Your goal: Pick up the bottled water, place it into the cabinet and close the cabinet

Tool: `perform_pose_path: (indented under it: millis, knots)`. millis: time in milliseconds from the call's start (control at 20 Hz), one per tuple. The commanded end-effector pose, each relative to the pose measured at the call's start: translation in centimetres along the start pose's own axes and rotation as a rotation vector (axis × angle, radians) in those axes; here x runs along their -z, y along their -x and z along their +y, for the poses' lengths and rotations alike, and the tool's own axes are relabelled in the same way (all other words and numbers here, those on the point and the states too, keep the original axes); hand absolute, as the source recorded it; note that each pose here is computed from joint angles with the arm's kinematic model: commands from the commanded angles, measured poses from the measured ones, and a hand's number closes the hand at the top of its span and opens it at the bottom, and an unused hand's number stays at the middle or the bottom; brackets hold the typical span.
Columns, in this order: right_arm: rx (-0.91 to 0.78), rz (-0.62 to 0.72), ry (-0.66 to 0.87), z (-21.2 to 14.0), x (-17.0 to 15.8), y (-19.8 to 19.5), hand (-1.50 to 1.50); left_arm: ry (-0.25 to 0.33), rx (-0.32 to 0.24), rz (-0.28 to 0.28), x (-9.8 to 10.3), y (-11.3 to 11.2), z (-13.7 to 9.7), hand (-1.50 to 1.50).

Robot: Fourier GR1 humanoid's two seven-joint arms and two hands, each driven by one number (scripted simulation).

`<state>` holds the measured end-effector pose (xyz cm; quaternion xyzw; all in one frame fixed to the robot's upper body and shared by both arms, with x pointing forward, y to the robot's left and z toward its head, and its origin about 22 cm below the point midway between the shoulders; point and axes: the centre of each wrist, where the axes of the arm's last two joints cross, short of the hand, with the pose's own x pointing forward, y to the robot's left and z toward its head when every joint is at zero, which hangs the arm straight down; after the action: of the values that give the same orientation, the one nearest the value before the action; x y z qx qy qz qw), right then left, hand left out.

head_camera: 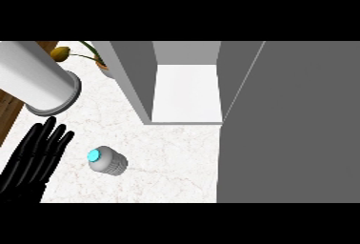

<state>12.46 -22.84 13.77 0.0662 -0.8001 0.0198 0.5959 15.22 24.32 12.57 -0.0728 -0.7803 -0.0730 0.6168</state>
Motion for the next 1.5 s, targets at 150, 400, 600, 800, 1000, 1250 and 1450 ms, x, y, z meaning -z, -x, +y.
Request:
perform_pose_path:
  millis: [150, 400, 600, 800, 1000, 1250, 1450]
  knots:
    - [0.013, -0.002, -0.005, 0.0, -2.4, -2.0, -1.5, -0.027, 0.048, 0.058, -2.1, -0.9, 1.6, -1.5]
    - [0.015, 0.024, -0.005, 0.4, -4.1, -2.6, -1.5, -0.056, 0.044, 0.087, -3.5, 1.4, 0.1, -1.5]
    - [0.029, 0.025, -0.001, 1.5, -5.4, -1.3, -1.5, -0.104, 0.061, 0.07, -2.3, 3.1, 1.0, -1.5]
    - [0.003, 0.01, 0.012, 1.8, -4.7, -2.3, -1.5, -0.163, 0.081, 0.11, -2.2, 4.6, 0.9, -1.5]
    - [-0.012, 0.011, -0.012, 1.3, -5.8, -2.9, -1.5, -0.188, 0.091, 0.128, -1.8, 8.7, 3.1, -1.5]
    - [-0.02, 0.022, -0.006, 1.6, -7.1, -2.8, -1.5, -0.166, 0.078, 0.154, -2.7, 12.2, 3.4, -1.5]
    - [0.0, 0.007, 0.008, 1.6, -8.0, -3.0, -1.5, -0.201, 0.088, 0.176, -1.5, 15.1, 3.8, -1.5]
